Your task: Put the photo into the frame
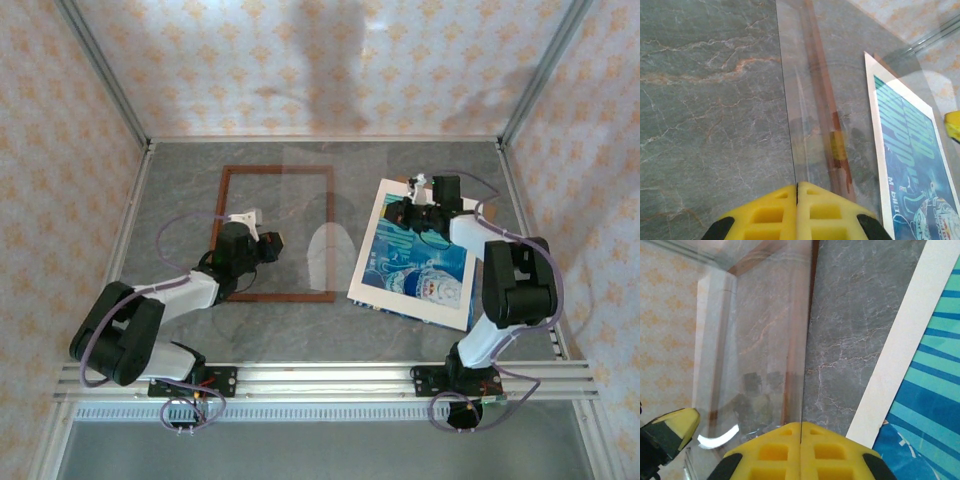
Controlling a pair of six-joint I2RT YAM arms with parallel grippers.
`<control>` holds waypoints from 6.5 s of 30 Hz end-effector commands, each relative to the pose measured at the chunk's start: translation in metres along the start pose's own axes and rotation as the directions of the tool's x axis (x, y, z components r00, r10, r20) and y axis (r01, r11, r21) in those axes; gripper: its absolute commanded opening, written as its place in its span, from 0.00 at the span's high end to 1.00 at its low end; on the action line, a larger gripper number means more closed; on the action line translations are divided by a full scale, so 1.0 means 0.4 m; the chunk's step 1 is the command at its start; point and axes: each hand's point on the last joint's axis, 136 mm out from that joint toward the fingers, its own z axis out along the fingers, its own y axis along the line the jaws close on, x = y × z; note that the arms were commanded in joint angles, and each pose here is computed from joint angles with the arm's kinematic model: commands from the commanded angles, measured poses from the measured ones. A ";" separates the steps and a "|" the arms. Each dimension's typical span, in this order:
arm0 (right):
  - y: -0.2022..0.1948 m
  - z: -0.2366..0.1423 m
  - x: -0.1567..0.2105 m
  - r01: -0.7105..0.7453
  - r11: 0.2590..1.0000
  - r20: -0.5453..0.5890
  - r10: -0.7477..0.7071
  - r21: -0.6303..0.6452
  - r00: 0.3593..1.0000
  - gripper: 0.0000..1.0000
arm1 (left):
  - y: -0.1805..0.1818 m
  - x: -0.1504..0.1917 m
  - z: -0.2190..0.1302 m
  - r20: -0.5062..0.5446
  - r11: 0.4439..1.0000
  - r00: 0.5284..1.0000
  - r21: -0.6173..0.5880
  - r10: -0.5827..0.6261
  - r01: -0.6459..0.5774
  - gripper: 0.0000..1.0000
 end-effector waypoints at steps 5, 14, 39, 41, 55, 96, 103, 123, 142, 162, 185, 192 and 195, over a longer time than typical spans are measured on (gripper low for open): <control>0.060 -0.050 -0.060 0.025 1.000 0.050 -0.025 0.017 0.998 1.00 | 0.033 -0.027 0.015 0.013 0.996 1.000 -0.085 -0.019 0.020 0.96; 0.107 -0.074 -0.069 -0.004 1.000 0.024 0.003 0.016 1.000 1.00 | 0.113 -0.014 0.050 -0.080 0.978 0.989 -0.175 -0.128 0.113 0.72; 0.499 -0.250 -0.102 0.428 0.904 0.068 -0.427 0.010 0.902 1.00 | -0.075 -0.264 -0.012 0.144 0.986 0.979 0.104 -0.144 0.130 0.04; 0.545 -0.273 -0.098 0.467 0.884 0.085 -0.465 0.000 0.881 1.00 | -0.107 -0.293 -0.033 0.183 0.981 0.972 0.156 -0.146 0.118 0.01; 0.769 -0.386 -0.041 0.672 0.737 0.134 -0.661 -0.075 0.739 1.00 | -0.281 -0.394 -0.064 0.144 0.895 0.964 0.421 -0.222 0.143 0.00; 0.836 -0.388 -0.046 0.657 0.733 0.152 -0.639 -0.178 0.754 1.00 | -0.368 -0.367 0.029 -0.060 0.750 0.957 0.607 -0.285 0.261 0.01; 0.830 -0.386 -0.048 0.655 0.737 0.151 -0.638 -0.168 0.755 1.00 | -0.375 -0.369 0.034 -0.071 0.734 0.954 0.622 -0.292 0.272 0.01; 0.818 -0.385 -0.060 0.651 0.748 0.150 -0.635 -0.126 0.758 1.00 | -0.384 -0.374 0.039 -0.093 0.681 0.945 0.671 -0.315 0.293 0.01; 0.653 -0.378 -0.149 0.537 0.836 0.120 -0.548 0.116 0.828 1.00 | -0.389 -0.405 -0.043 -0.014 0.689 0.957 0.691 -0.290 0.219 0.11; 0.585 -0.355 -0.203 0.500 0.845 0.101 -0.523 0.192 0.846 1.00 | -0.400 -0.398 -0.111 0.035 0.682 0.966 0.714 -0.258 0.156 0.11; 0.530 -0.335 -0.235 0.516 0.826 0.037 -0.537 0.225 0.843 1.00 | -0.390 -0.399 -0.132 0.067 0.693 0.966 0.709 -0.249 0.129 0.15; 0.508 -0.326 -0.242 0.512 0.826 0.023 -0.531 0.235 0.847 1.00 | -0.386 -0.404 -0.139 0.076 0.699 0.966 0.705 -0.245 0.122 0.16; 0.511 -0.321 -0.242 0.512 0.829 0.022 -0.530 0.224 0.848 1.00 | -0.386 -0.405 -0.140 0.077 0.702 0.967 0.702 -0.243 0.120 0.20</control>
